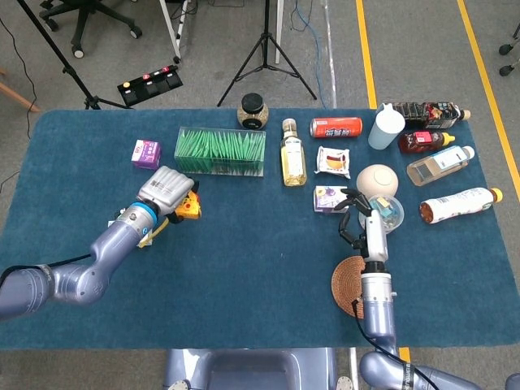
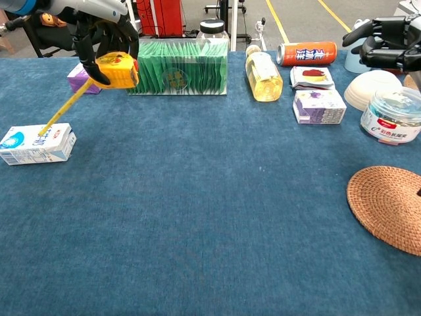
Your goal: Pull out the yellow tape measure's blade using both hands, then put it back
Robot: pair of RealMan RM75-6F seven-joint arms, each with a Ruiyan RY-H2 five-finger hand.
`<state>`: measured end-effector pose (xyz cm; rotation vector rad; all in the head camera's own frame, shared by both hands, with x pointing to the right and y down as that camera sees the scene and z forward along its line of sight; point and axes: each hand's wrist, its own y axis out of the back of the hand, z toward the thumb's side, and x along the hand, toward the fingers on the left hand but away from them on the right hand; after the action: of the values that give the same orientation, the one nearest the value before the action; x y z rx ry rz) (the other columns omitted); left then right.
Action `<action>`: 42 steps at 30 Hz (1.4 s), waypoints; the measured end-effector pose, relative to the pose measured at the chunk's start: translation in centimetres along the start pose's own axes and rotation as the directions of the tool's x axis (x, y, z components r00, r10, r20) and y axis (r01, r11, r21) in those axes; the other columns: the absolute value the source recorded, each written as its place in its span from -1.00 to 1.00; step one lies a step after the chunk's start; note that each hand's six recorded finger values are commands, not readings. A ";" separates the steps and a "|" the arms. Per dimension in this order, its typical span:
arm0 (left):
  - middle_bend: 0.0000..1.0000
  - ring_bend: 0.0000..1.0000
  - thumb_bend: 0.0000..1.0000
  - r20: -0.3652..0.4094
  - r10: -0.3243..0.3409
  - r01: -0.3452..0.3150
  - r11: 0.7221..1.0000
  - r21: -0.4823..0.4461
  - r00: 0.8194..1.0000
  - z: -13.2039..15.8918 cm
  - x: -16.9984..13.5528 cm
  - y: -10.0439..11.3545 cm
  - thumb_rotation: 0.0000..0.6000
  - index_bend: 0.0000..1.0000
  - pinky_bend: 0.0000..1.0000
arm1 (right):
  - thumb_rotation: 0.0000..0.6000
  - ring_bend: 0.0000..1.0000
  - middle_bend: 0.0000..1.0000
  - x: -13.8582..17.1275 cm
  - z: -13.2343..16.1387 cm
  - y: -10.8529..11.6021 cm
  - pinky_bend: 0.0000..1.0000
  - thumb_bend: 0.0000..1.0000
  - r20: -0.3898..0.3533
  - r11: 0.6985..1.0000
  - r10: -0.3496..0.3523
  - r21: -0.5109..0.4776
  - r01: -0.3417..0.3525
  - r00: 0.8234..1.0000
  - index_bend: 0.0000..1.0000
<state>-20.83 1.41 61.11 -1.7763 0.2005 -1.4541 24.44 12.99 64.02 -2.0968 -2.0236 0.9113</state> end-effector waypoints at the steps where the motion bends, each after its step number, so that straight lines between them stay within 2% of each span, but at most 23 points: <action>1: -0.10 -0.12 -0.36 0.002 0.000 0.000 1.000 -0.001 1.000 0.1 0.0 0.0 1.00 0.12 0.18 | 0.95 -0.51 -0.49 0.0 0.0 0.0 -0.63 0.45 -0.001 1.000 0.001 0.001 -0.001 1.000 0.00; 6: -0.10 -0.12 -0.36 0.011 0.002 -0.002 1.000 -0.012 1.000 0.5 -0.1 0.0 1.00 0.12 0.18 | 0.95 -0.52 -0.49 0.1 0.0 0.0 -0.63 0.44 -0.004 1.000 0.006 0.006 -0.006 1.000 -0.03; 15: -0.10 -0.12 -0.35 -0.009 0.022 -0.023 0.999 -0.036 1.000 -0.9 -1.4 -0.4 1.00 0.12 0.18 | 0.96 -0.63 -0.58 0.2 -0.1 -0.1 -0.68 0.30 -0.029 0.994 0.065 0.087 -0.062 0.997 -0.34; 20: -0.10 -0.12 -0.36 -0.009 0.034 -0.034 0.999 -0.018 0.999 -1.7 -2.6 -1.2 1.00 0.12 0.18 | 0.95 -0.70 -0.64 0.2 -0.4 0.0 -0.71 0.05 -0.036 0.983 0.101 0.161 -0.094 0.994 -0.54; 25: -0.10 -0.12 -0.37 -0.015 0.037 -0.038 0.999 -0.015 0.999 -2.8 -4.2 -2.5 1.00 0.12 0.18 | 0.95 -0.73 -0.67 0.2 -0.9 0.6 -0.72 -0.14 -0.035 0.961 0.126 0.251 -0.113 0.991 -0.62; 31: -0.10 -0.12 -0.37 -0.033 0.036 -0.037 0.998 -0.042 0.999 -4.3 -5.9 -4.2 1.00 0.12 0.15 | 0.96 -0.74 -0.68 0.3 -1.6 1.4 -0.72 -0.16 -0.034 0.916 0.159 0.378 -0.135 0.987 -0.66; 39: -0.10 -0.12 -0.40 -0.075 0.045 -0.051 0.995 -0.087 0.996 -6.5 -7.8 -6.7 1.00 0.12 0.10 | 0.96 -0.74 -0.68 1.1 -2.9 2.9 -0.72 -0.16 -0.025 0.821 0.193 0.552 -0.147 0.981 -0.66; 42: -0.10 -0.12 -0.40 -0.096 0.046 -0.056 0.992 -0.113 0.994 -7.4 -8.6 -8.0 1.00 0.12 0.08 | 0.95 -0.74 -0.68 1.6 -3.2 3.8 -0.72 -0.16 -0.033 0.796 0.185 0.592 -0.129 0.982 -0.66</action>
<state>-32.94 8.08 59.97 -1.7823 0.3826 -1.5164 29.19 15.12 64.39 -1.9083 -1.2897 1.2460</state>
